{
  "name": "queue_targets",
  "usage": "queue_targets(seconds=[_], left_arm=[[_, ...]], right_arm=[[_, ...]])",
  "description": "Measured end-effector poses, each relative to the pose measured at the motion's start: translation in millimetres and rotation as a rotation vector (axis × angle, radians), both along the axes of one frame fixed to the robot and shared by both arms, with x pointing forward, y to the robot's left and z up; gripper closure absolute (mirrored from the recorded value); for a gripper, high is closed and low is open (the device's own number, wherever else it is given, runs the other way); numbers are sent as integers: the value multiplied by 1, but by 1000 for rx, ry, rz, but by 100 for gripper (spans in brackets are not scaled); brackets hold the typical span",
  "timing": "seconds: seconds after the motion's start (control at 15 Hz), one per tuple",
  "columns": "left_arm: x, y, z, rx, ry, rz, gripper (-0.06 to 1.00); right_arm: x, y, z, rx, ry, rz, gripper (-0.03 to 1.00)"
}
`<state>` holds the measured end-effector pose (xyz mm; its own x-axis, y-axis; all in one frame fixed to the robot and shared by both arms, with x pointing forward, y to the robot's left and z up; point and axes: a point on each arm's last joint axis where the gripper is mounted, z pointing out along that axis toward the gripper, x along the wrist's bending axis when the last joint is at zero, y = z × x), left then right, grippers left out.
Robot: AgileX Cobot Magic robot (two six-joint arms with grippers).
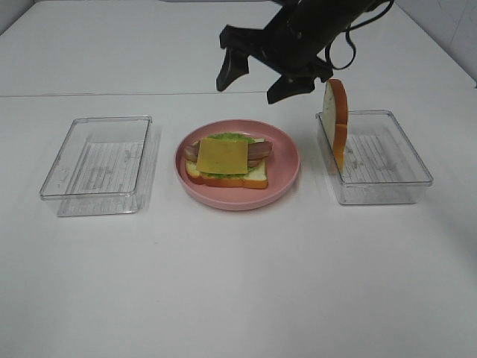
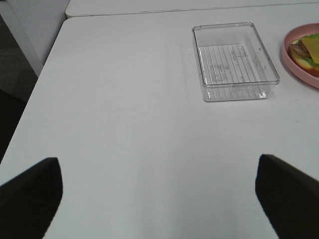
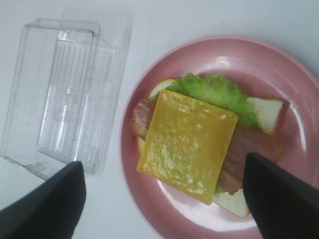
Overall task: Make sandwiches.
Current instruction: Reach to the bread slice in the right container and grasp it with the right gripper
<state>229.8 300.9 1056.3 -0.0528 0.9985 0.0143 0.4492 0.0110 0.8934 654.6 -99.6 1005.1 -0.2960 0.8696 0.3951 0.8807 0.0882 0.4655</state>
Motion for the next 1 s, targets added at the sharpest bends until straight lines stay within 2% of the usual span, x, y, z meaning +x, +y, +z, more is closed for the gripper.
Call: queue_targets(seconds=[0.2, 0.33, 0.4, 0.47, 0.67, 0.8, 1.0], left_arm=[[0, 0, 0, 0, 0, 0, -3], [0, 0, 0, 0, 0, 0, -3], [0, 0, 0, 0, 0, 0, -3], [0, 0, 0, 0, 0, 0, -3], [0, 0, 0, 0, 0, 0, -3], [0, 0, 0, 0, 0, 0, -3], [0, 0, 0, 0, 0, 0, -3]], right_arm=[[-16, -15, 62, -9, -145, -11, 14], [-21, -35, 84, -39, -168, -75, 14], [-21, -45, 87, -61, -161, -105, 14], [-17, -88, 88, -173, -108, -228, 14], [-17, -120, 82, -343, -44, -310, 14], [-14, -121, 70, -376, -3, -316, 14], [-3, -115, 55, -362, 40, -296, 14]])
